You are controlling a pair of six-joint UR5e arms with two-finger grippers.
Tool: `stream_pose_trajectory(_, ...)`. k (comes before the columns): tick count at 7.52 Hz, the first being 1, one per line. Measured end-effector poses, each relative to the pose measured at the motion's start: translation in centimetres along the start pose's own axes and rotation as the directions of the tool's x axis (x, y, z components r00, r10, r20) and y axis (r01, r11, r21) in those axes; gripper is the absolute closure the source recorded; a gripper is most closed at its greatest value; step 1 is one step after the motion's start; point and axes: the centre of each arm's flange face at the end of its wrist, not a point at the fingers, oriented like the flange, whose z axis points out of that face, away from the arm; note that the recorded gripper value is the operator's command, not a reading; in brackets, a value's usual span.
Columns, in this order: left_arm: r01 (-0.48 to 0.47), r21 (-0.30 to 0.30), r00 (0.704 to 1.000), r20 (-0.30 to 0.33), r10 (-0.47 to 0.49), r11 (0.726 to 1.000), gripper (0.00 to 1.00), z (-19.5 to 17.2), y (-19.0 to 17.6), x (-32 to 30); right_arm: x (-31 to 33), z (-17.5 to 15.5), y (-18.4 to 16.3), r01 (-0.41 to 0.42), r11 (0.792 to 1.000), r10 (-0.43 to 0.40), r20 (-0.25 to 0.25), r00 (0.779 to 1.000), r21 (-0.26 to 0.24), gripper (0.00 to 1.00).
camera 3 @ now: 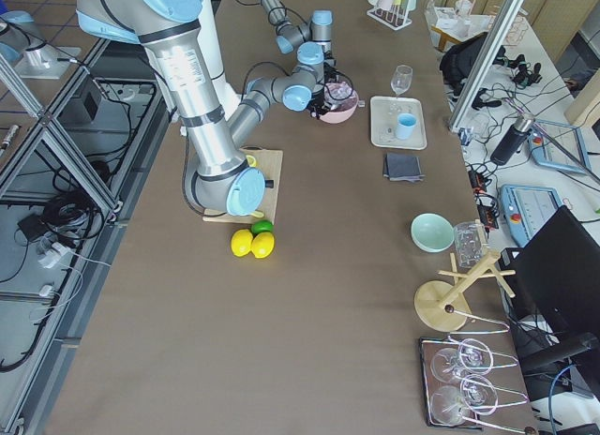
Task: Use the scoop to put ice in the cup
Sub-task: 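Drag the scoop through the ice and lift it full with the right gripper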
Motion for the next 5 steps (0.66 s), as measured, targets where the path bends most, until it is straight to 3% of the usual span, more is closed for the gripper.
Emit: stream_pose_trajectory(5,0.003,-0.005,1.0,0.001,-0.003,1.0,0.01,0.0,0.4,-0.1,2.4,-3.7,1.6,-0.062,0.988,0.053,0.067,0.996,0.14,1.0)
